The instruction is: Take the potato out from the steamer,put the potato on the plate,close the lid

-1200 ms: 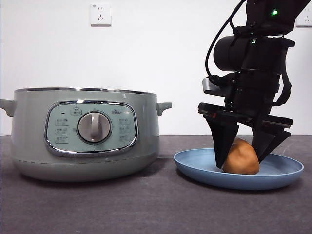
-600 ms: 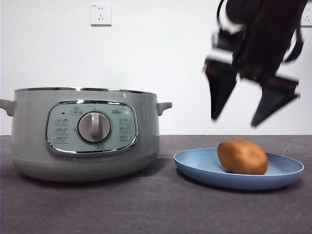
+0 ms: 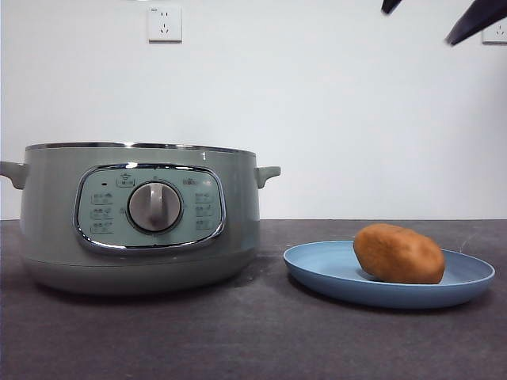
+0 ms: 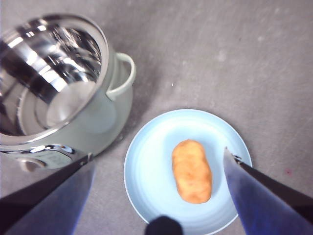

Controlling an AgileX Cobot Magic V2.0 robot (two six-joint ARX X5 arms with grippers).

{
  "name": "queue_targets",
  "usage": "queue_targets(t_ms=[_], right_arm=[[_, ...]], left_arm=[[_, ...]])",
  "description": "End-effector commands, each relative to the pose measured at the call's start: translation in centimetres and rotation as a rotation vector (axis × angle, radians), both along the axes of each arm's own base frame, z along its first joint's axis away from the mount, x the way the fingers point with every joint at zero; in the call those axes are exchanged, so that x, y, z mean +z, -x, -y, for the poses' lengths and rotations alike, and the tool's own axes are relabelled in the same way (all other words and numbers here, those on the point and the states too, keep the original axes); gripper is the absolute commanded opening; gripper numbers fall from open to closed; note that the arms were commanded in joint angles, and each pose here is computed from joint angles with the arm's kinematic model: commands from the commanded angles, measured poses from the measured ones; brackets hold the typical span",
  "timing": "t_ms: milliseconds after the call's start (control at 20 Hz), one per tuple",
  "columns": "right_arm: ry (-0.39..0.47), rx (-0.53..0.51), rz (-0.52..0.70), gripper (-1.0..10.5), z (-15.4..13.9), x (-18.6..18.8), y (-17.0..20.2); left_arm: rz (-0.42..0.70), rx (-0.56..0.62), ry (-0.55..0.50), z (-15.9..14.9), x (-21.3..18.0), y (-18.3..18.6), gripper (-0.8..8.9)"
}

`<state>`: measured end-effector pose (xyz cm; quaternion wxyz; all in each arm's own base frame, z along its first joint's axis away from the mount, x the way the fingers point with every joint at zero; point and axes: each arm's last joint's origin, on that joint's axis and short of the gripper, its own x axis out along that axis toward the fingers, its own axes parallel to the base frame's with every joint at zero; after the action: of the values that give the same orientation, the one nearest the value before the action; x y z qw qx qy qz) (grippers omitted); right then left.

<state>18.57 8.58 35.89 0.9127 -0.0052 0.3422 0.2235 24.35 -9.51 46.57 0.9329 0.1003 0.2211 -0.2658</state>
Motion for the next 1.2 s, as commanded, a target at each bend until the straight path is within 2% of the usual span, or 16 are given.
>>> queue_targets(t_ms=[50, 300, 1200], right_arm=[[-0.01, -0.011, 0.009, 4.4, 0.2, 0.3, 0.4], [-0.009, -0.011, 0.006, 4.4, 0.3, 0.3, 0.6], [-0.015, -0.016, 0.006, 4.4, 0.3, 0.3, 0.6]], left_arm=[[0.01, -0.006, 0.019, 0.6, -2.1, -1.0, -0.08], [-0.035, 0.01, 0.02, 1.3, -8.2, -3.1, -0.08], [-0.114, 0.001, 0.052, 2.0, -17.0, -3.5, -0.08]])
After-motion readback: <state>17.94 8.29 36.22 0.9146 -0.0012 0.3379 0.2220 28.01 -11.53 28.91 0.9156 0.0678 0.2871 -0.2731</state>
